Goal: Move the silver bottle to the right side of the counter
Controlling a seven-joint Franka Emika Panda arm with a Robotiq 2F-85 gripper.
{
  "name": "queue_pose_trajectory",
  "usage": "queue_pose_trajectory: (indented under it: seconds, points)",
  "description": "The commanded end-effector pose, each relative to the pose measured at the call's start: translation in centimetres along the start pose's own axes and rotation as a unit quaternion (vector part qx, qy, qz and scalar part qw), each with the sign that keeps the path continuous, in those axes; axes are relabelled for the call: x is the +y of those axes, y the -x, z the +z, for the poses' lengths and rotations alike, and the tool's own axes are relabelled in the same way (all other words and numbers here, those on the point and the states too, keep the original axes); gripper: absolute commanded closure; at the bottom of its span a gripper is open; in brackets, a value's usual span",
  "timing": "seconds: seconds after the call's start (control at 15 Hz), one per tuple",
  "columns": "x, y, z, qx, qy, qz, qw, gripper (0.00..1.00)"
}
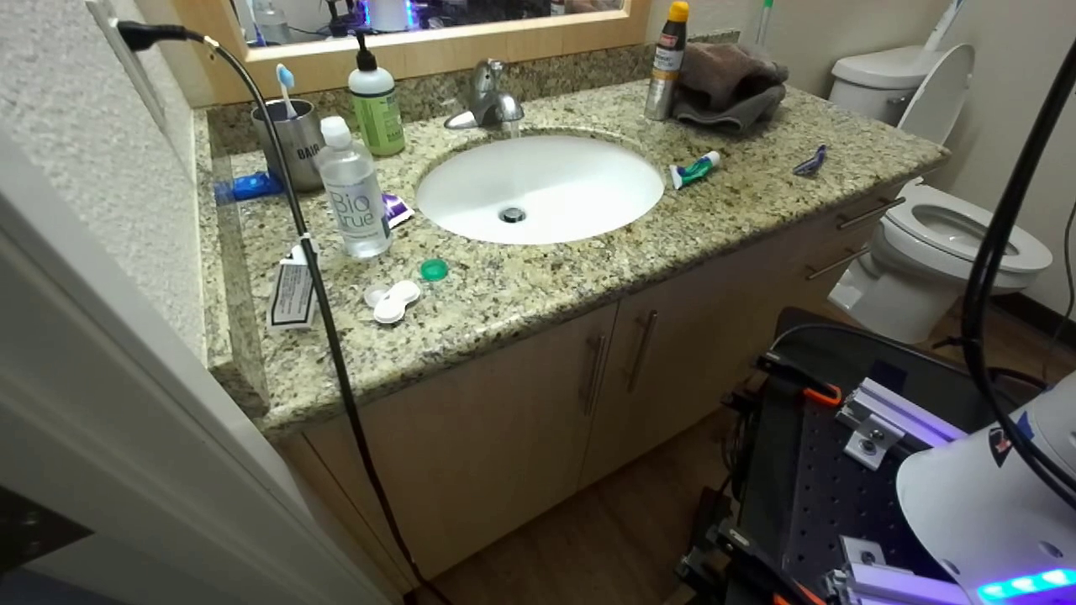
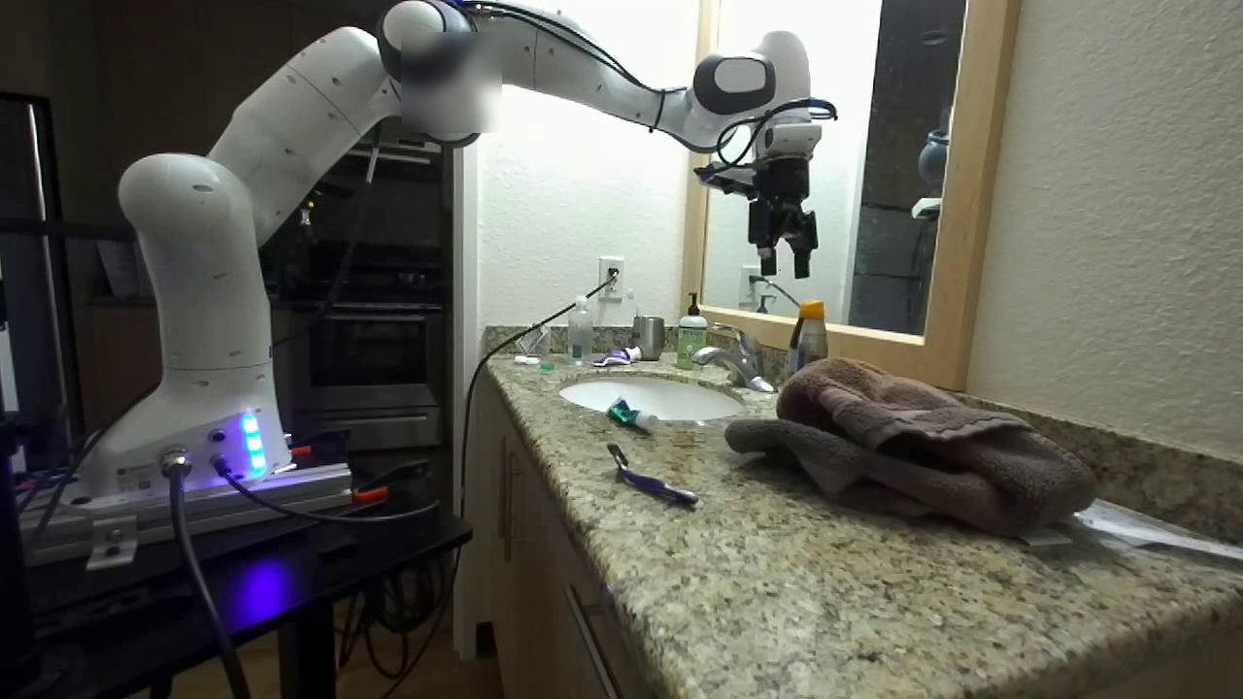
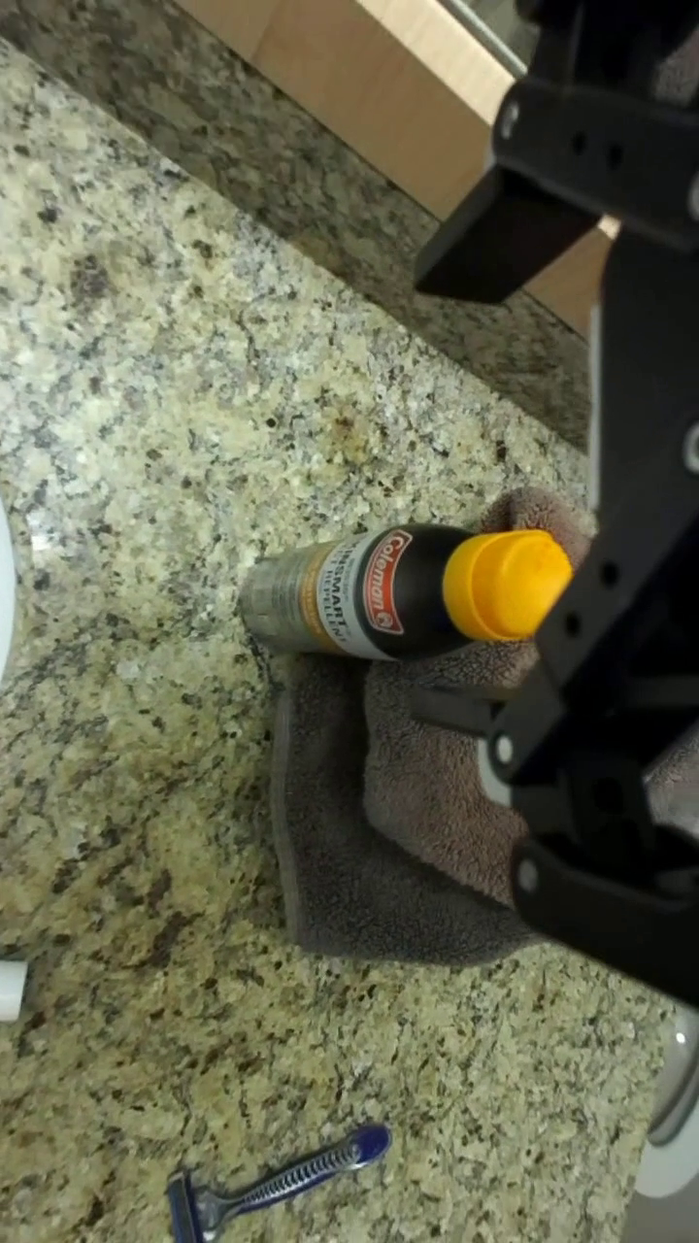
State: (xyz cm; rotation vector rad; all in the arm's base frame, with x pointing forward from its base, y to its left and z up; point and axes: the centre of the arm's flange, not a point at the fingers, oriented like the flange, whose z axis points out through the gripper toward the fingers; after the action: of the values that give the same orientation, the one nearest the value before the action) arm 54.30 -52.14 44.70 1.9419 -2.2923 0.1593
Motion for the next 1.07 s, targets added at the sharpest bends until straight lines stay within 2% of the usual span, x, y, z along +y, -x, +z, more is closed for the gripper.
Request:
queue_pose_trajectory:
  seconds: [0.0, 0.6, 0.93, 1.0]
  points:
    - [0.8, -0.1, 1.7, 0.031, 0.008, 0.046, 0.9984, 0.00]
    - [1.6, -1.4, 7.0, 0.061, 0.060, 0.151, 0.9848, 0.00]
    - [1.2, -2.8, 10.1, 0.061, 0.082, 0.182, 0.9780, 0.00]
    - [1.2, -3.1, 10.8, 0.062, 0.086, 0.182, 0.9776, 0.25]
